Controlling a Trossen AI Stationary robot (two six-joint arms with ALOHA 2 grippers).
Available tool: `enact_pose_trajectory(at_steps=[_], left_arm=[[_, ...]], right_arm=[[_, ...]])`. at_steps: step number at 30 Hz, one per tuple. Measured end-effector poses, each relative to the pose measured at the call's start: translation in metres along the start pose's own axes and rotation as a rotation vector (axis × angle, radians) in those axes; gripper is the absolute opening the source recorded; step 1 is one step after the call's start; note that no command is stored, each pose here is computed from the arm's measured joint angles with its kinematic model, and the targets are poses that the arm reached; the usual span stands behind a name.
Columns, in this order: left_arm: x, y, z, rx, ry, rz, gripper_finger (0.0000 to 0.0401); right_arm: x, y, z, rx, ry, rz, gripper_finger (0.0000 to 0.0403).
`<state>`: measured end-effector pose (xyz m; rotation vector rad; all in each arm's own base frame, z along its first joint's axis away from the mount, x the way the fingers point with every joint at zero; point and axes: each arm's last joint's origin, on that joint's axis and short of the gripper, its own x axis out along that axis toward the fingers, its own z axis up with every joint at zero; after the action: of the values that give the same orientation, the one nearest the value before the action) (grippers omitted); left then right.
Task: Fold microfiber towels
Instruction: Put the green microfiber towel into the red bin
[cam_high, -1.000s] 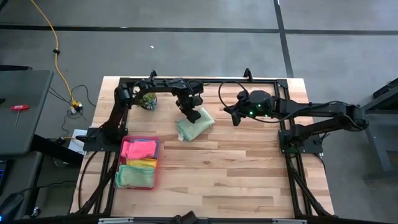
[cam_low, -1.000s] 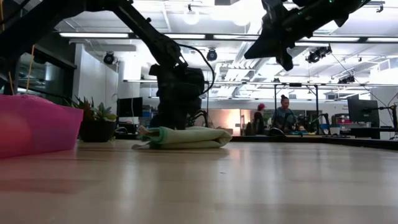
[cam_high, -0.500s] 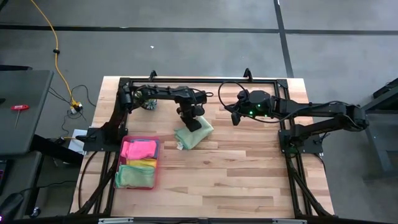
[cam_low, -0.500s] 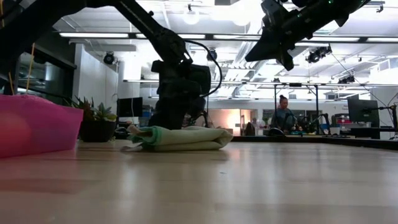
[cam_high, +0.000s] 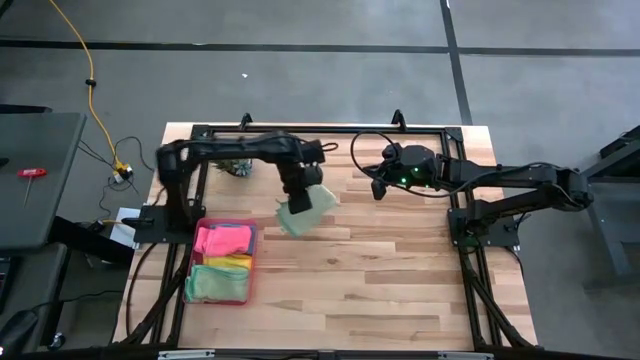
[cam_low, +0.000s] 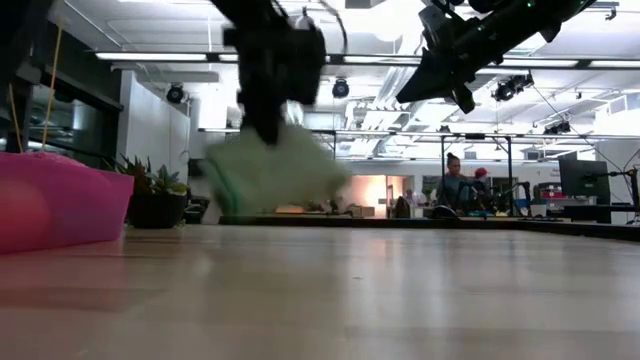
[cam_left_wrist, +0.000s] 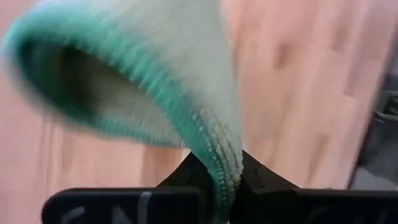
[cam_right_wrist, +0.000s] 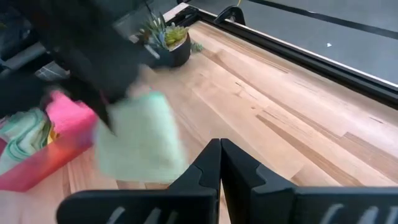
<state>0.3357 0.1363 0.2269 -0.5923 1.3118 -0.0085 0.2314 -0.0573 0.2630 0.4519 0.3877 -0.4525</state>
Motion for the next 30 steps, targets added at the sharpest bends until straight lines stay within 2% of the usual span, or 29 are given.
enact_pose_trajectory(at_steps=[5, 9, 14, 16, 18, 22, 30], left_arm=[[-0.06, -0.025, -0.028, 0.128, -0.103, 0.049, 0.0004], [-0.105, -0.044, -0.067, 0.246, -0.14, 0.098, 0.0003], [-0.13, -0.064, -0.119, 0.336, 0.016, 0.177, 0.0002], [-0.133, -0.071, -0.132, 0.347, 0.061, 0.172, 0.0002], [-0.132, -0.081, -0.138, 0.365, 0.032, 0.163, 0.0002], [-0.126, -0.099, -0.155, 0.494, 0.066, 0.134, 0.0002], [-0.081, -0.108, -0.177, 0.482, 0.259, 0.092, 0.0001]], right_arm=[[0.0, -0.001, 0.0, -0.011, 0.001, -0.003, 0.0], [0.0, -0.001, 0.0, -0.017, 0.0, -0.003, 0.0], [0.0, -0.001, 0.0, -0.035, 0.0, -0.003, 0.0], [0.0, -0.001, 0.0, -0.048, 0.0, -0.003, 0.0], [0.0, -0.001, 0.0, -0.057, 0.0, -0.003, 0.0], [0.0, -0.001, 0.0, -0.068, 0.0, -0.004, 0.0], [0.0, -0.002, 0.0, -0.082, 0.005, -0.01, 0.0]])
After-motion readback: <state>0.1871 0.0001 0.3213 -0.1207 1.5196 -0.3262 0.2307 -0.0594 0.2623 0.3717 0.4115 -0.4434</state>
